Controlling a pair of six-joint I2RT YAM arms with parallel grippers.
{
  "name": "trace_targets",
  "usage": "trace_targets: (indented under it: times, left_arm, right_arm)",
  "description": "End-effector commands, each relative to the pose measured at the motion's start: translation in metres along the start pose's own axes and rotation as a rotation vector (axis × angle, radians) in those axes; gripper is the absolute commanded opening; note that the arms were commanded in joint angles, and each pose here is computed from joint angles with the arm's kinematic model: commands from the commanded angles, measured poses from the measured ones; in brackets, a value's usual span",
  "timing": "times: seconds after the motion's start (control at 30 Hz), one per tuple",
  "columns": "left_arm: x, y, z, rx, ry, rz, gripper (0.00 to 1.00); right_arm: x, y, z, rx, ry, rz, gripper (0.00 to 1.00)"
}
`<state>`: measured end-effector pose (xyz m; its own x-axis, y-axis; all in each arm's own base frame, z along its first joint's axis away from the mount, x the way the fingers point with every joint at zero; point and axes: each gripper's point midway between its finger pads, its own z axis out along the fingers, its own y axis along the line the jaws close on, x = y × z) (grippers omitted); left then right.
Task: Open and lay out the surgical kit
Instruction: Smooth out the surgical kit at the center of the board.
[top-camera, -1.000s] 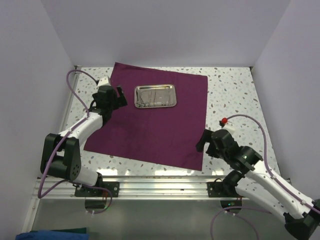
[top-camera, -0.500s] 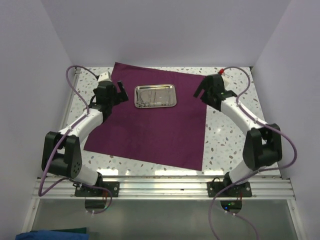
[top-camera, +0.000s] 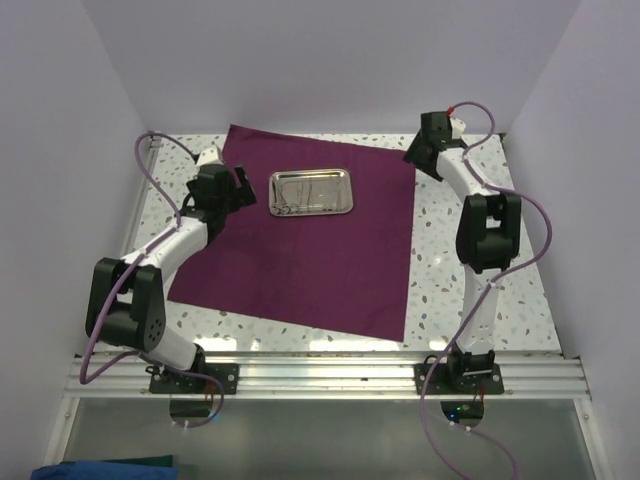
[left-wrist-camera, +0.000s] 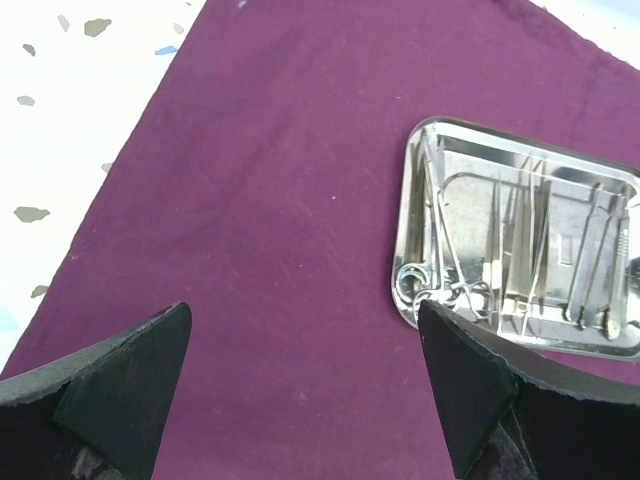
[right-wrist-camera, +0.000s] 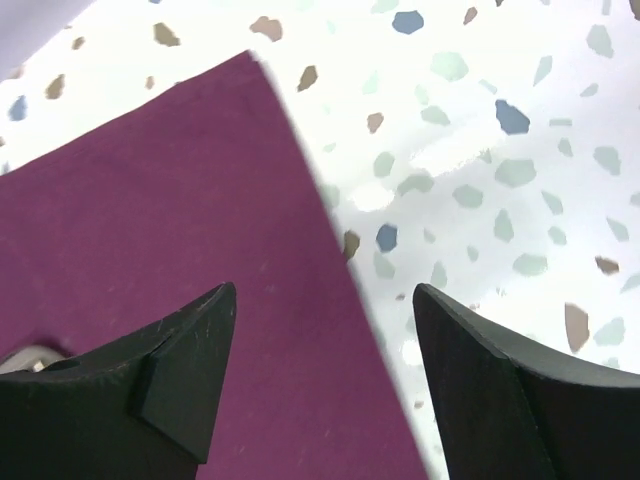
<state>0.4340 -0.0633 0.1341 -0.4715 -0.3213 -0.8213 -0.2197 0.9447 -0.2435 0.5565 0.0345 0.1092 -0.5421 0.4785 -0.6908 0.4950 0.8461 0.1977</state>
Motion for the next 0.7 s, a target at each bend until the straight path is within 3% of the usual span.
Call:
trace_targets:
  times: [0.0, 0.5, 0.6, 0.63, 0.67]
  left_arm:
    - [-0.012, 0.005, -0.006, -0.025, -0.062, -0.001, 1.0]
    - [-0.005, 0.063, -0.004, -0.114, -0.05, -0.153, 1.0]
    - [-0.003, 0.062, -0.003, -0.109, -0.046, -0.153, 1.0]
    - [-0.004, 0.062, -0.002, -0.107, -0.049, -0.156, 1.0]
    - [-0.003, 0.062, -0.002, -0.109, -0.046, -0.157, 1.0]
  right_arm:
    - [0.006, 0.003, 0.016, 0.011, 0.046, -0.046, 0.74]
    - [0.055, 0.013, 0.089, 0.009, 0.161, -0.056, 0.6]
    - [0.056, 0.017, 0.096, -0.003, 0.166, -0.053, 0.44]
    - [0.06, 0.017, 0.099, -0.001, 0.174, -0.061, 0.3]
    - [0.059, 0.018, 0.1, -0.003, 0.175, -0.057, 0.22]
